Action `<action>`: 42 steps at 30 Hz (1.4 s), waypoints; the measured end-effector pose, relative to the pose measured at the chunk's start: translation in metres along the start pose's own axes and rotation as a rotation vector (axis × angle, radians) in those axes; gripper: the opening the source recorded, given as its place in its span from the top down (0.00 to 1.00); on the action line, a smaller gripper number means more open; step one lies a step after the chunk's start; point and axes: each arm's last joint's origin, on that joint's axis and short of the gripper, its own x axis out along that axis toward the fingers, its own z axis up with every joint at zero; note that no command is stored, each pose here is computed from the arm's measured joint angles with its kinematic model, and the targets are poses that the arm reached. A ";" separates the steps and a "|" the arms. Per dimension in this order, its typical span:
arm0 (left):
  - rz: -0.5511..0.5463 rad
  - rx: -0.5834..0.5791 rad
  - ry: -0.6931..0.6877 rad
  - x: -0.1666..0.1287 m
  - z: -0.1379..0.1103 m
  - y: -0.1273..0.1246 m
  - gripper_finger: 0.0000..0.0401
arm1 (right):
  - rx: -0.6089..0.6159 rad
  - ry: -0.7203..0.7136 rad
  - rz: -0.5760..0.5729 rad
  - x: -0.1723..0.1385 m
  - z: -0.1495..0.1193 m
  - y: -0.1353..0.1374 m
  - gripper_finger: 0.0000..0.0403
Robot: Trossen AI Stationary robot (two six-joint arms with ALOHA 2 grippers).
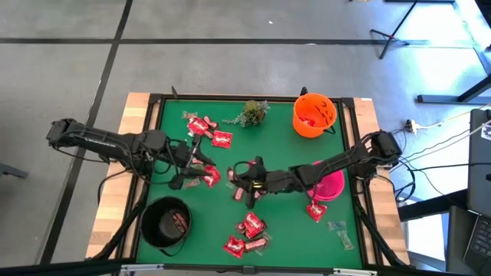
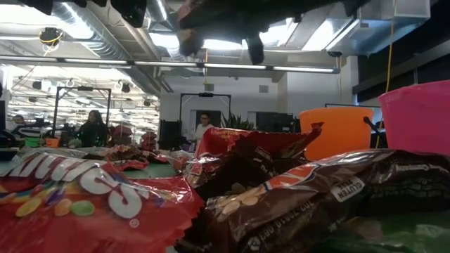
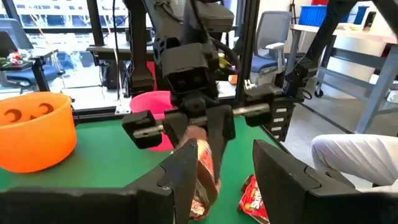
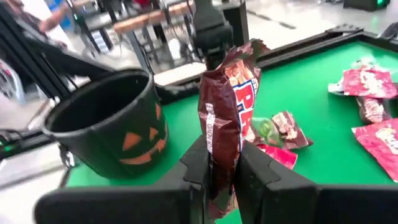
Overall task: Sort candy
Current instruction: Put the brown chocolate bar into the black bucket
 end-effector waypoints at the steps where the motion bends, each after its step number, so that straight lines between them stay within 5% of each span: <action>1: 0.001 0.000 0.001 0.001 -0.001 0.000 0.64 | 0.010 -0.024 0.006 -0.001 0.000 0.000 0.88; 42: -0.051 -0.235 -0.016 0.054 -0.026 0.025 0.50 | -0.002 -0.103 0.063 -0.005 0.010 0.002 0.88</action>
